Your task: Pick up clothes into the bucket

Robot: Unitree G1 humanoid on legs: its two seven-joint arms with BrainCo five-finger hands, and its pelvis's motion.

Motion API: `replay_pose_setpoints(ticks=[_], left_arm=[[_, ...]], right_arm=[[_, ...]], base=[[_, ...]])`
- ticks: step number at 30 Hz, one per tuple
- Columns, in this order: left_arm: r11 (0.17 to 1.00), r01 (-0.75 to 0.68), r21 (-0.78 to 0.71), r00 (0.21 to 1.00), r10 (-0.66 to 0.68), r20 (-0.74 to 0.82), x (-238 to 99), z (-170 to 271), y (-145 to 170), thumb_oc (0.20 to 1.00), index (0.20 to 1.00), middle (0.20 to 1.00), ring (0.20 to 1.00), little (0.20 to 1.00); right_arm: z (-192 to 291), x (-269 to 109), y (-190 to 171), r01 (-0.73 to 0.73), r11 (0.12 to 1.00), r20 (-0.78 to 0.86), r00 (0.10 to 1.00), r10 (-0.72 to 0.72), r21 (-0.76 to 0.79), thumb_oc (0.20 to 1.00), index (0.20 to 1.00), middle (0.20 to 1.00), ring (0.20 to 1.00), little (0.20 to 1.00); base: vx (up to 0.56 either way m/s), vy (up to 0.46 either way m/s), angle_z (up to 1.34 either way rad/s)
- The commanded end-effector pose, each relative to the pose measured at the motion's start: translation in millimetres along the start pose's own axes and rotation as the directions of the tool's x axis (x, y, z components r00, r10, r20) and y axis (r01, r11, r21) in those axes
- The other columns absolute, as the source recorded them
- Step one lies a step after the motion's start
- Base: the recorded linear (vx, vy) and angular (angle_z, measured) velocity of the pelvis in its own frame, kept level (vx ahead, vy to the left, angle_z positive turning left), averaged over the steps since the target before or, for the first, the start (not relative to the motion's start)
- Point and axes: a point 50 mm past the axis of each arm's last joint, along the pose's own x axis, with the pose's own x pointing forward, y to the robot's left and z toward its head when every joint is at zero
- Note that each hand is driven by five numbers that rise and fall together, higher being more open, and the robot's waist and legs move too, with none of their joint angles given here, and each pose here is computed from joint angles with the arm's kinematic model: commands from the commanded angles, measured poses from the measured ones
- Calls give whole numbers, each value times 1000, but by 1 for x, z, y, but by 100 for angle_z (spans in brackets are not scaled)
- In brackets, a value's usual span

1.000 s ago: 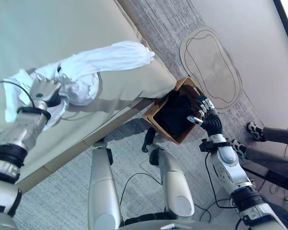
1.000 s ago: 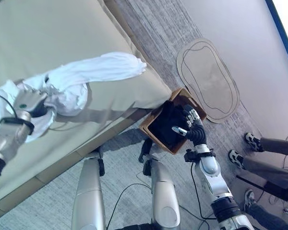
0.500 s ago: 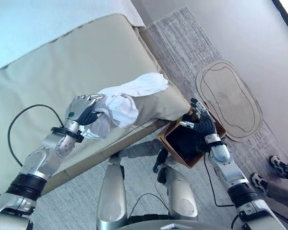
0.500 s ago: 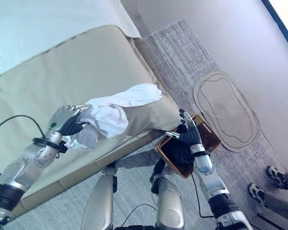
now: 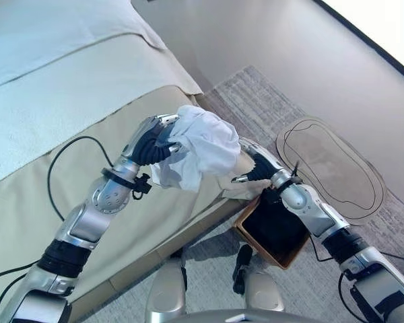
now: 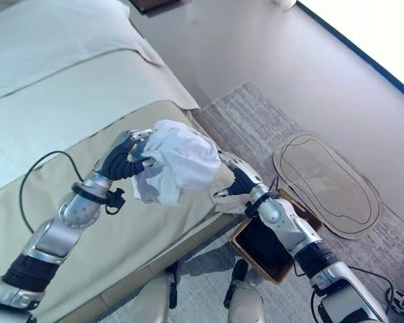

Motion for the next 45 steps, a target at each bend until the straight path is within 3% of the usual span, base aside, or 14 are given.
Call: replay_pose_setpoints(ticks=[1, 5, 9, 14, 15, 16, 19, 25, 26, 27, 40, 45], left_arm=[[981, -53, -185, 975, 91, 204, 13, 39, 3, 200, 200, 200, 200, 200], [963, -36, -266, 974, 94, 208, 12, 43, -4, 200, 200, 200, 200, 200], [937, -2, -348, 978, 75, 197, 12, 45, -18, 200, 200, 200, 200, 200], [919, 30, -393, 980, 50, 192, 10, 46, -26, 200, 200, 200, 200, 200], [894, 50, -445, 981, 39, 188, 12, 48, -33, 200, 200, 200, 200, 200], [894, 50, -445, 981, 38, 188, 12, 47, -33, 200, 200, 200, 200, 200], [874, 81, -479, 980, 18, 199, 13, 52, -40, 200, 200, 200, 200, 200], [847, 120, -518, 973, 1, 229, 17, 60, -47, 200, 200, 200, 200, 200], [831, 139, -539, 970, -5, 242, 18, 63, -50, 200, 200, 200, 200, 200], [830, 139, -539, 970, -5, 243, 18, 63, -50, 200, 200, 200, 200, 200], [838, 86, -539, 983, 15, 181, 8, 50, -42, 200, 200, 200, 200, 200], [851, 35, -524, 992, 32, 118, 0, 38, -37, 200, 200, 200, 200, 200]], right_arm=[[34, 8, 7, -5, 1000, 162, 987, 0, 28, 1000, 1000, 1000, 1000, 1000], [43, 10, 10, 22, 996, 182, 983, -39, 90, 1000, 1000, 1000, 1000, 1000], [51, 8, 18, 51, 951, 170, 980, -107, 306, 1000, 1000, 1000, 1000, 1000], [54, 6, 23, 35, 913, 165, 980, -111, 407, 1000, 1000, 1000, 1000, 1000], [54, 6, 32, 25, 817, 127, 985, -120, 576, 1000, 1000, 1000, 1000, 1000], [54, 7, 32, 25, 815, 127, 985, -120, 578, 1000, 1000, 1000, 1000, 1000], [58, 9, 46, -9, 673, 105, 989, -102, 740, 1000, 1000, 1000, 1000, 1000], [67, 14, 52, -50, 615, 129, 988, -84, 787, 1000, 1000, 1000, 1000, 1000], [69, 15, 51, -59, 598, 139, 986, -89, 799, 661, 661, 661, 661, 661], [69, 15, 51, -59, 598, 139, 986, -89, 799, 200, 200, 200, 200, 200], [46, -2, 53, 6, 539, 52, 994, -91, 842, 200, 200, 200, 200, 200], [28, -17, 53, 87, 462, -37, 992, -118, 882, 200, 200, 200, 200, 200]], base=[[49, -24, -7], [31, -22, -4], [20, -1, -5], [9, -5, -2], [10, -7, -4], [12, -8, -7], [5, -9, -4], [0, -3, -1], [0, 0, 0], [0, 0, 0], [0, 0, 0], [0, 0, 0]])
